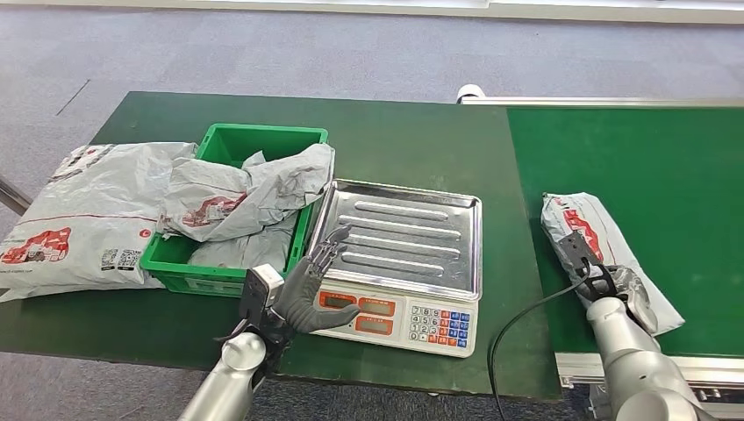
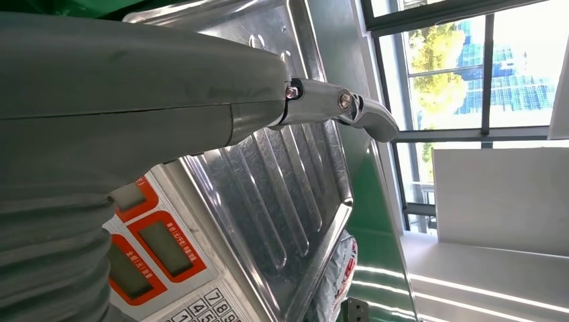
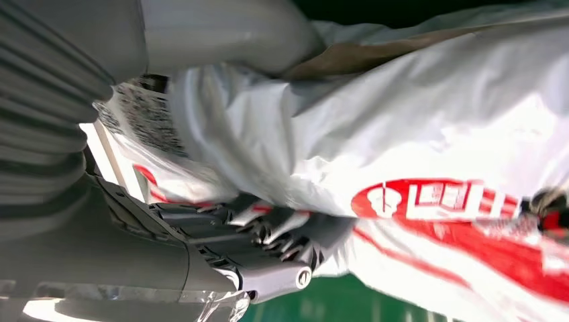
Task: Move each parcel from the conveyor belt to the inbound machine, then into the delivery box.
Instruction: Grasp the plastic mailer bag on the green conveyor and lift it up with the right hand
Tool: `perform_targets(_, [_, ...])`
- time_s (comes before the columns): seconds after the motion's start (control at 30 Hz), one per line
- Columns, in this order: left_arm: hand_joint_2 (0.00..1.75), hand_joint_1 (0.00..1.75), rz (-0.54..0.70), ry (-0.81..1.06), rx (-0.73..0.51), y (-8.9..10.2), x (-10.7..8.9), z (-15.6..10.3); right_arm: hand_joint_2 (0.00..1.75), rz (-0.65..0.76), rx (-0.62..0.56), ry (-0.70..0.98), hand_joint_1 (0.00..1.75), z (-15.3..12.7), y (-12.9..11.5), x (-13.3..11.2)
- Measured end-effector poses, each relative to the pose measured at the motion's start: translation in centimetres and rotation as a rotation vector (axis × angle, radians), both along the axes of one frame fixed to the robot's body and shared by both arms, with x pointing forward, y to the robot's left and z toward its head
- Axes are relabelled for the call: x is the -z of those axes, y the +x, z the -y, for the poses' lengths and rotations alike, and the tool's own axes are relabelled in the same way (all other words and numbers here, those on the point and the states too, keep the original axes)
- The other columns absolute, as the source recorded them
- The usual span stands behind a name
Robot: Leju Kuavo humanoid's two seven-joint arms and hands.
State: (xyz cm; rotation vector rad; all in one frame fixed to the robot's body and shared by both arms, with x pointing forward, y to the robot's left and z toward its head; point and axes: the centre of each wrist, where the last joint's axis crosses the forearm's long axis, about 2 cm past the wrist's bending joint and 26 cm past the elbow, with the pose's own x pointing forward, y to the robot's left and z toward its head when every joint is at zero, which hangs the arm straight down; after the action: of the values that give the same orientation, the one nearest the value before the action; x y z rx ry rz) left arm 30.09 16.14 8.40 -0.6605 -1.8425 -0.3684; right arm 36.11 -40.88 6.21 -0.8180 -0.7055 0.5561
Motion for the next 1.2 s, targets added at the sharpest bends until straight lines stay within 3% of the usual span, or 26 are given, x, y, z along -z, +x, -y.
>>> perform_targets(0.47, [1.75, 0.0, 0.003, 0.002, -0.01, -0.2, -0.1, -0.1, 1.75, 0.258, -0.016, -0.119, 1.75, -1.5, 0.3, -0.3])
perform_targets(0.8, [1.75, 0.0, 0.006, -0.008, -0.015, -0.1, -0.1, -0.1, 1.75, 0.672, 0.04, -0.137, 1.75, -1.4, 0.5, -1.2])
perform_targets(1.03, [1.75, 0.0, 0.008, -0.01, -0.024, -0.1, -0.1, -0.1, 1.75, 0.964, -0.007, -0.14, 1.75, -1.4, 1.3, -3.2])
perform_targets(1.2, [1.75, 0.0, 0.009, -0.014, -0.03, -0.1, 0.0, -0.1, 1.75, 1.068, 0.024, -0.132, 1.75, -1.9, 1.7, -4.5])
